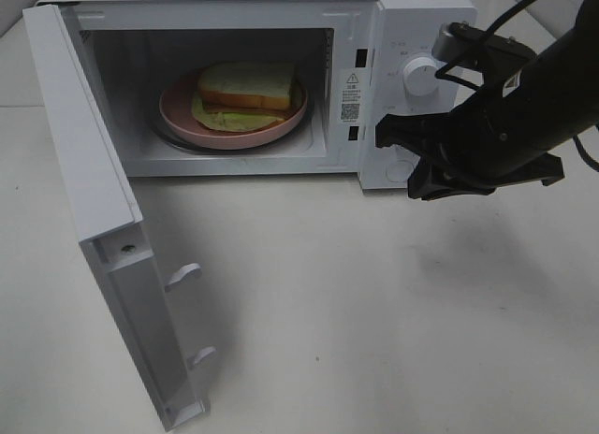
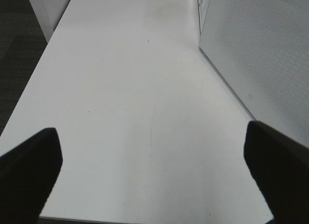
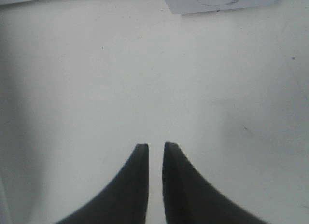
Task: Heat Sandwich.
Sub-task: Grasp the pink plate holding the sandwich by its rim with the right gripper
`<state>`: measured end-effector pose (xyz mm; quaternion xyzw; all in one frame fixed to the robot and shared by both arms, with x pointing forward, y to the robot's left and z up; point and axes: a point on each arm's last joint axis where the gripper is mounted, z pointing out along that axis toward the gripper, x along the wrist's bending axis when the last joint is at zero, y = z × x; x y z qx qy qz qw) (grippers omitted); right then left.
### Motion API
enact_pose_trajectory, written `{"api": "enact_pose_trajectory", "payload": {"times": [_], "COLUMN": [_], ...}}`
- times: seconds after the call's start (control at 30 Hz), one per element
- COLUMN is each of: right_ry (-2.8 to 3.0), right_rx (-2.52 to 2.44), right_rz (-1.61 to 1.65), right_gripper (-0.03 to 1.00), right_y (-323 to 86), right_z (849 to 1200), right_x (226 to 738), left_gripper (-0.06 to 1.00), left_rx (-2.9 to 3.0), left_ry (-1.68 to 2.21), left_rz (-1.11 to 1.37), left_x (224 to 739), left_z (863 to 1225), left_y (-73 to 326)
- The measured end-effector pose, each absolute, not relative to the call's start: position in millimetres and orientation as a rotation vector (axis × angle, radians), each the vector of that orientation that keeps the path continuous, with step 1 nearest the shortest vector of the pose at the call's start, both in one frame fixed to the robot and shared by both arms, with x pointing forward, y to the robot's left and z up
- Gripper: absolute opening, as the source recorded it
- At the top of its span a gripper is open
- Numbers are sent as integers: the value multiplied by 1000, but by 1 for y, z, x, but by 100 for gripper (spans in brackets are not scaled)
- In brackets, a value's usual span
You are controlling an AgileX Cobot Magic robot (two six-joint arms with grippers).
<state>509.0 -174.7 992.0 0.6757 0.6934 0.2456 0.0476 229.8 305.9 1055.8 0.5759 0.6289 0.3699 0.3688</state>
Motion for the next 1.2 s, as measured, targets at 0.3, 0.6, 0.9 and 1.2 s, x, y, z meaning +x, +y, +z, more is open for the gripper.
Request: {"api": "enact_pose_trajectory", "payload": {"times": [0.3, 0.6, 0.9, 1.2], "right_ry": [2460, 2760, 2835, 2838], "right_rx": [1667, 935, 452, 340], "right_rz": [579, 475, 410, 373], "right_gripper": [16, 17, 21, 59], "right_y": [-175, -176, -176, -178], "right_z": [1000, 1000, 1000, 999], "right_x": [505, 503, 503, 504], "left_gripper": [97, 97, 97, 97], "left_rx": [1478, 1478, 1478, 1478], "left_ry": [1614, 1614, 1614, 1614], "left_rz": [950, 950, 950, 950], "left_x": [230, 230, 230, 230], "left_z": [1056, 1056, 1056, 1056], "left_y": [306, 306, 306, 306]}}
